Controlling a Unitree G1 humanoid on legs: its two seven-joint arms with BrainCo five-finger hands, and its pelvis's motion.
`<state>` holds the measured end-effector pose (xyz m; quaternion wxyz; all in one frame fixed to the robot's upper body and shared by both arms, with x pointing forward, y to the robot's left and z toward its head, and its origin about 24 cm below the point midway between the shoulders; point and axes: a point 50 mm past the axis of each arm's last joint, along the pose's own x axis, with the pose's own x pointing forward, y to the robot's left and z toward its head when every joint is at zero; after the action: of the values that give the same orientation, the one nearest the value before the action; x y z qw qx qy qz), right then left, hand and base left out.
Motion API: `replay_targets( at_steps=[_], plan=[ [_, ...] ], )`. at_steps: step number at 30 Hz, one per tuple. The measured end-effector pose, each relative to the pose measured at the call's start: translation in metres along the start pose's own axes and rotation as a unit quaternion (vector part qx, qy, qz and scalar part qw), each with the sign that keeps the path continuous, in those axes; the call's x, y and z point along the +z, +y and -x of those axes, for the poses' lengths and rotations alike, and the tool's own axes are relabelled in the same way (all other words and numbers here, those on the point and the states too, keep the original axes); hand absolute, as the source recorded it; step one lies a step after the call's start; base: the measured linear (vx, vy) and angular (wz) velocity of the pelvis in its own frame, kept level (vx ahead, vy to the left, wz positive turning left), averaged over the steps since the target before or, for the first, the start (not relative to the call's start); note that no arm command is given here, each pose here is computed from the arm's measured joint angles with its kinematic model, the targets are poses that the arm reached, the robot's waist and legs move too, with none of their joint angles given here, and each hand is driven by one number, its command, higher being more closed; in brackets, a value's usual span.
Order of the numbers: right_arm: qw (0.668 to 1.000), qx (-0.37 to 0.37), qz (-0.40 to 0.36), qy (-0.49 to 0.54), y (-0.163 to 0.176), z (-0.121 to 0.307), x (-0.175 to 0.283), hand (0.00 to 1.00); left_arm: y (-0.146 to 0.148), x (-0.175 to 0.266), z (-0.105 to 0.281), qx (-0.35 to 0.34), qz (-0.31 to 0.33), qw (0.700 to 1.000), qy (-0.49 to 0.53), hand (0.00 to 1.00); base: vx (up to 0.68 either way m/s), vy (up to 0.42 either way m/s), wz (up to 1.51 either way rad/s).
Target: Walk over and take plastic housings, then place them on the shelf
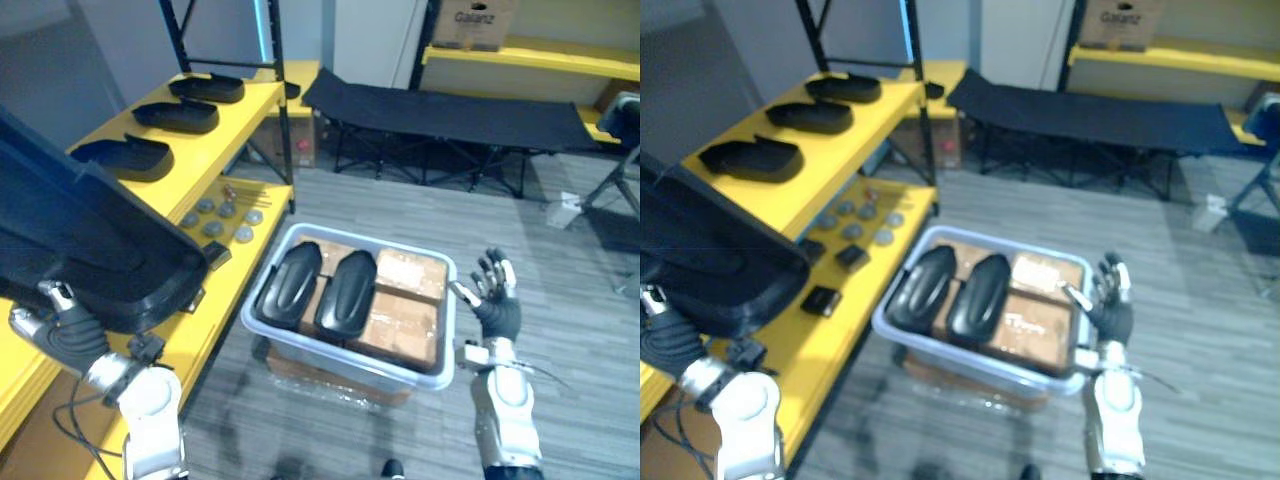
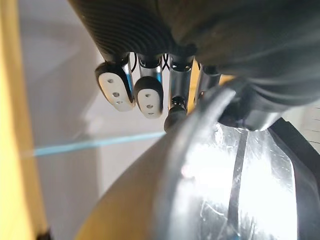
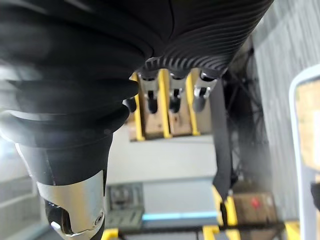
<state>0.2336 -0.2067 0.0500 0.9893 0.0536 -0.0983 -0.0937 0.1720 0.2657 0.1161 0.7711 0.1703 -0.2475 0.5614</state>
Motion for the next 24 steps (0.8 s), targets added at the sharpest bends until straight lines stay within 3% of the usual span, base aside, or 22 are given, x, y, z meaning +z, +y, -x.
replay_targets(
  at_steps=[4, 12, 17, 24],
  plan=[
    [1.0, 0.025, -0.009, 0.01, 0.012, 0.0, -0.004, 0.0, 0.009, 0.0, -0.003, 0.006, -0.027, 0.999, -0.018, 1.0, -0.02, -0.02, 0.44],
    [0.99, 0.132, -0.027, 0.037, 0.057, -0.012, -0.019, 0.0, 0.058, 0.004, -0.01, 0.034, -0.094, 0.993, -0.056, 1.0, 0.05, -0.022, 0.65],
    [0.987, 0.154, -0.027, 0.046, 0.07, -0.017, -0.023, 0.0, 0.085, 0.0, -0.01, 0.046, -0.142, 0.987, -0.06, 1.0, 0.02, 0.021, 0.37],
    [0.988, 0.146, -0.025, 0.049, 0.07, -0.017, -0.024, 0.0, 0.101, -0.002, -0.003, 0.063, -0.158, 0.984, -0.05, 1.0, -0.01, 0.002, 0.14]
  ],
)
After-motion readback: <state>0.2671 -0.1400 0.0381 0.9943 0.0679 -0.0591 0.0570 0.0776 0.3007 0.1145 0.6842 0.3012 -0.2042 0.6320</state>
